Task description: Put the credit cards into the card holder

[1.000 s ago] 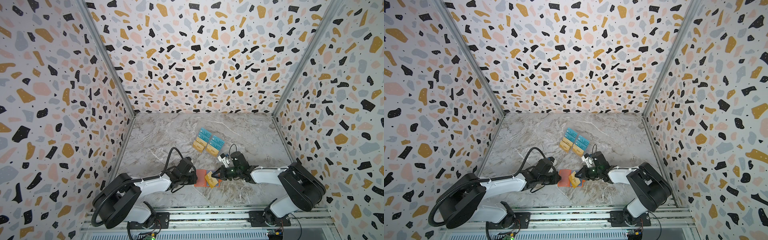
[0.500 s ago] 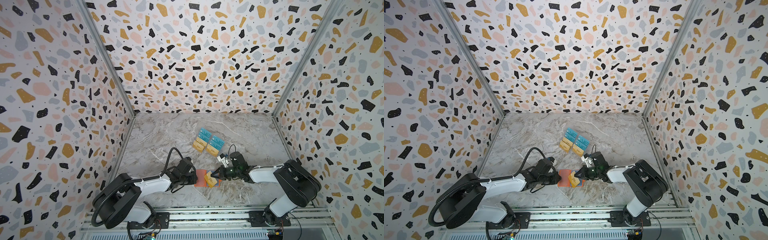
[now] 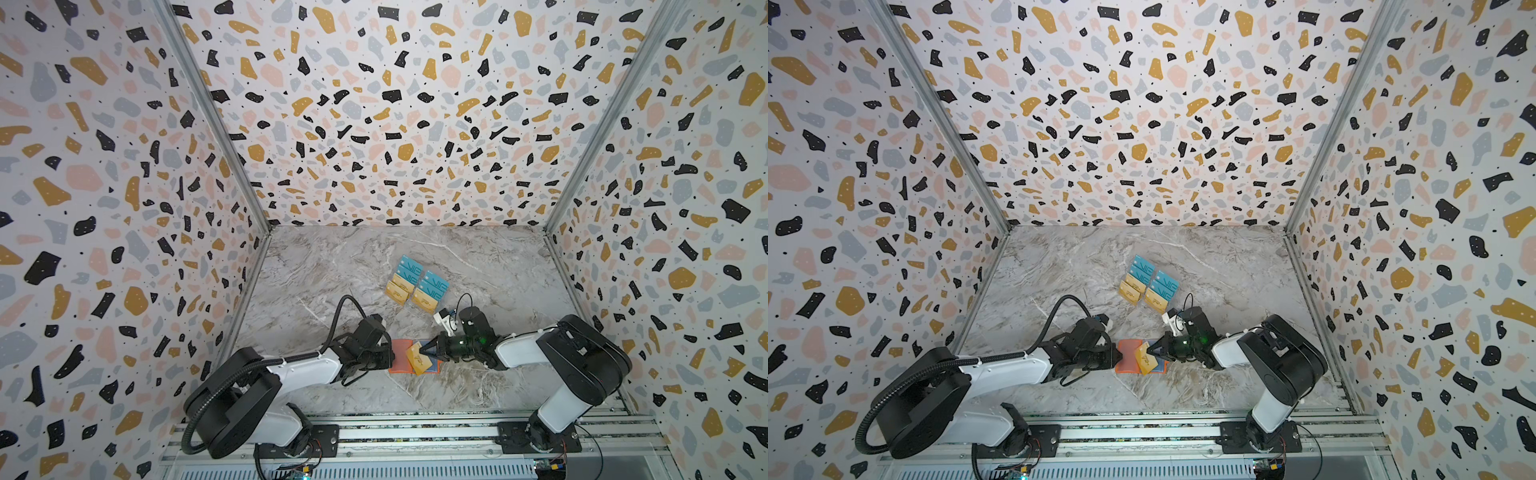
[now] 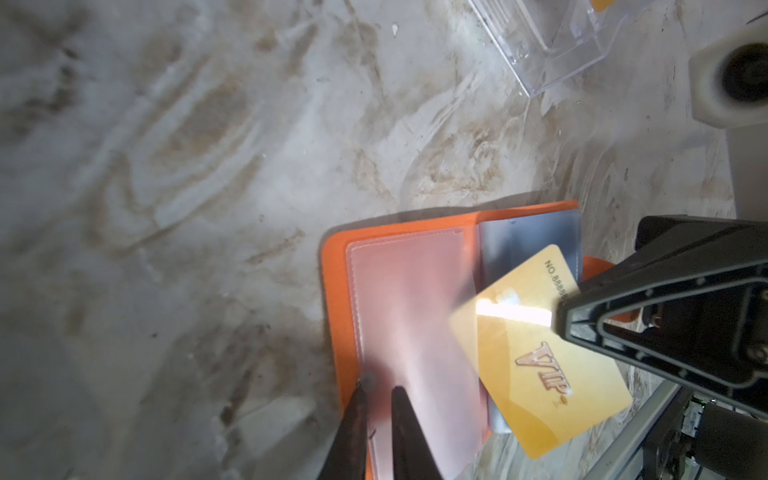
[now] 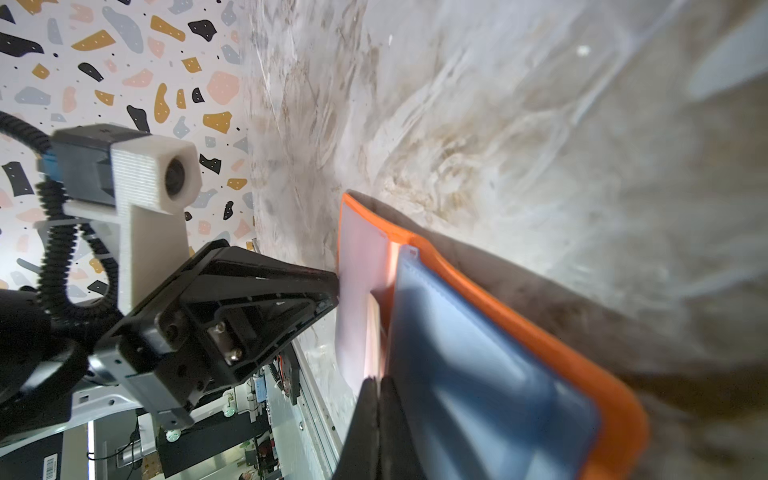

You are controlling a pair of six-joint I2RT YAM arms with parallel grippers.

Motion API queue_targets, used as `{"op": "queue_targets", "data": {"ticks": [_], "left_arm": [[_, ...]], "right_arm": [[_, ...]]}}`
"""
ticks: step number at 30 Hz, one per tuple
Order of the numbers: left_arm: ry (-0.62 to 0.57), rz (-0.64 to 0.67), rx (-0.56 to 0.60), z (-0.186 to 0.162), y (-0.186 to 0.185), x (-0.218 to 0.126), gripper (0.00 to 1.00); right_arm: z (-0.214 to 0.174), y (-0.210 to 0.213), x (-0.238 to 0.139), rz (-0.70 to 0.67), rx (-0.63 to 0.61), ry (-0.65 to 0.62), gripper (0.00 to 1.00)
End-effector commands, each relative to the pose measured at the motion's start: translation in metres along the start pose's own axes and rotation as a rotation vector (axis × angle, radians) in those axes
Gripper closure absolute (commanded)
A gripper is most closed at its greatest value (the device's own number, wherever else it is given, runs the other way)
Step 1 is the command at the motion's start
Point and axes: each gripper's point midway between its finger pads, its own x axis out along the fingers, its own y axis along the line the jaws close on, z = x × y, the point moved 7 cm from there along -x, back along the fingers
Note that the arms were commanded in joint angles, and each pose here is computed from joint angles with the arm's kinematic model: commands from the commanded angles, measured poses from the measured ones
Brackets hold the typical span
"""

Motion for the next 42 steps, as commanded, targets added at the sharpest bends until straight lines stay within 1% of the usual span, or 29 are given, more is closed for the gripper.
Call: {"op": "queue_targets", "data": {"ticks": [1,7,13,22,25,27,30,42], "left_arm": [[0.007,-0.002,-0.005,-0.004,0.002,-0.002,0.85],[0.011,-0.001,-0.007,-0.005,0.004,-0.001,0.85],[0.023,0.001,-0.007,-0.008,0.005,-0.001,0.88],[0.036,0.001,0.003,-0.009,0.005,0.001,0.90],[0.040,0.005,0.001,-0.010,0.006,0.002,0.92],[0.045,0.007,0.001,-0.011,0.007,0.003,0.97],[0.051,0.012,0.002,-0.012,0.009,0.004,1.00],[0.070,0.020,0.007,-0.015,0.010,0.005,1.00]], "right_arm": [[-0.001,0.001,0.002,0.016,0.008,-0.030,1.00],[-0.002,0.000,0.003,0.018,0.021,-0.073,1.00],[-0.002,0.000,0.003,0.025,0.038,-0.127,1.00],[-0.007,-0.006,0.006,0.020,0.063,-0.161,1.00],[-0.010,-0.009,0.006,0.020,0.080,-0.173,1.00],[-0.011,-0.010,0.006,0.027,0.082,-0.184,1.00],[-0.011,-0.009,0.006,0.031,0.075,-0.194,1.00],[-0.010,-0.013,0.006,0.046,0.099,-0.244,1.00]]}}
